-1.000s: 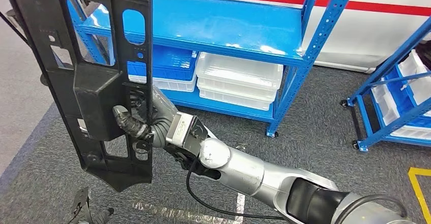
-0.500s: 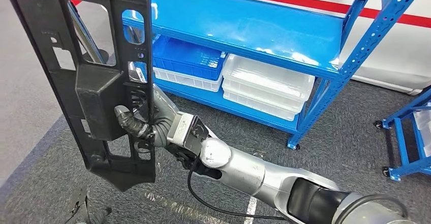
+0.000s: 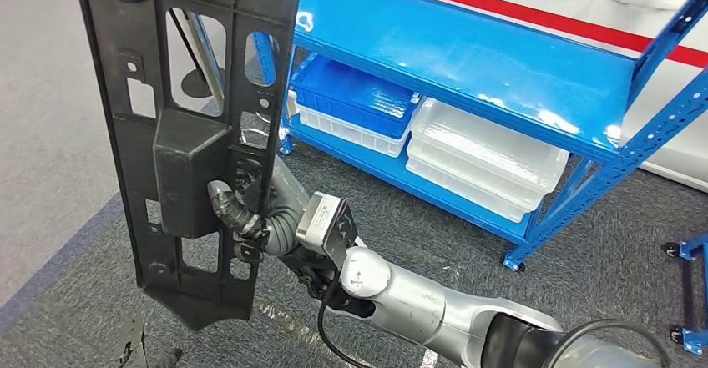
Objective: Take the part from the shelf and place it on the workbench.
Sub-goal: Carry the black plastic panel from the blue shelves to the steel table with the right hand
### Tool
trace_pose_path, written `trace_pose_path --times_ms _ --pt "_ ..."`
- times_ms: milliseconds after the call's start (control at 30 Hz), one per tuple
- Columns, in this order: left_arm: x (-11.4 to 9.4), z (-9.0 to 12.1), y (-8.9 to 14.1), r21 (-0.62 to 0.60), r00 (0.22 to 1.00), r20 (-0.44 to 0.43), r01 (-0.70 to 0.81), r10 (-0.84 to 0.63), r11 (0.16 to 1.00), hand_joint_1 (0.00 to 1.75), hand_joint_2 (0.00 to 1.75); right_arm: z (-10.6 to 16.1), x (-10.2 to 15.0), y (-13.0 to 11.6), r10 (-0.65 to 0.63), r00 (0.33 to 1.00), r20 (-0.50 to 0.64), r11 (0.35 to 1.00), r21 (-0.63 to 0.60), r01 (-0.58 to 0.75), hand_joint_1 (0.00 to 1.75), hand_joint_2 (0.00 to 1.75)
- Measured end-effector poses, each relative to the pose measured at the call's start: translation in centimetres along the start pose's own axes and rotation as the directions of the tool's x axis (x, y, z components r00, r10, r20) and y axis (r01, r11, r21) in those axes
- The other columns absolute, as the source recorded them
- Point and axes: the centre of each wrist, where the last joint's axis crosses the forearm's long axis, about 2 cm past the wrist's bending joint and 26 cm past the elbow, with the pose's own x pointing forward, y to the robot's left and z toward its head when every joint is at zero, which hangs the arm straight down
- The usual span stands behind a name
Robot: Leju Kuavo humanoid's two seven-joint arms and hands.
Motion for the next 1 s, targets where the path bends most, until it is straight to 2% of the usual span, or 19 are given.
trace_pose_path --times_ms 167,300,533,767,1000 --pt "-1.1 0.3 -1.7 -0.065 0.997 -0.036 0.070 -0.072 0.995 0.00 1.75 0.8 0.0 -0.2 0.011 1.000 -0.003 0.999 -0.036 -0.012 1.75 1.75" --pt "-2.0 0.2 -2.2 -0.064 0.996 -0.055 0.069 -0.072 0.996 0.00 1.75 1.4 0.1 -0.6 0.023 1.000 -0.002 0.998 -0.057 -0.023 1.75 1.75" --pt "-2.0 0.1 -1.8 -0.027 0.998 -0.026 0.063 -0.064 0.998 0.00 1.75 2.0 0.2 -0.6 -0.005 1.000 0.017 0.997 -0.076 0.006 1.75 1.75" --pt "-2.7 0.1 -2.0 0.000 0.996 -0.053 0.069 -0.069 0.998 0.00 1.75 2.5 0.0 -0.4 -0.045 0.999 0.021 0.995 -0.088 0.047 1.75 1.75" --pt "-2.5 -0.3 -0.7 0.057 0.998 -0.023 0.057 -0.055 0.997 0.00 1.75 2.6 0.0 -0.3 -0.048 0.998 0.028 0.995 -0.082 0.050 1.75 1.75"
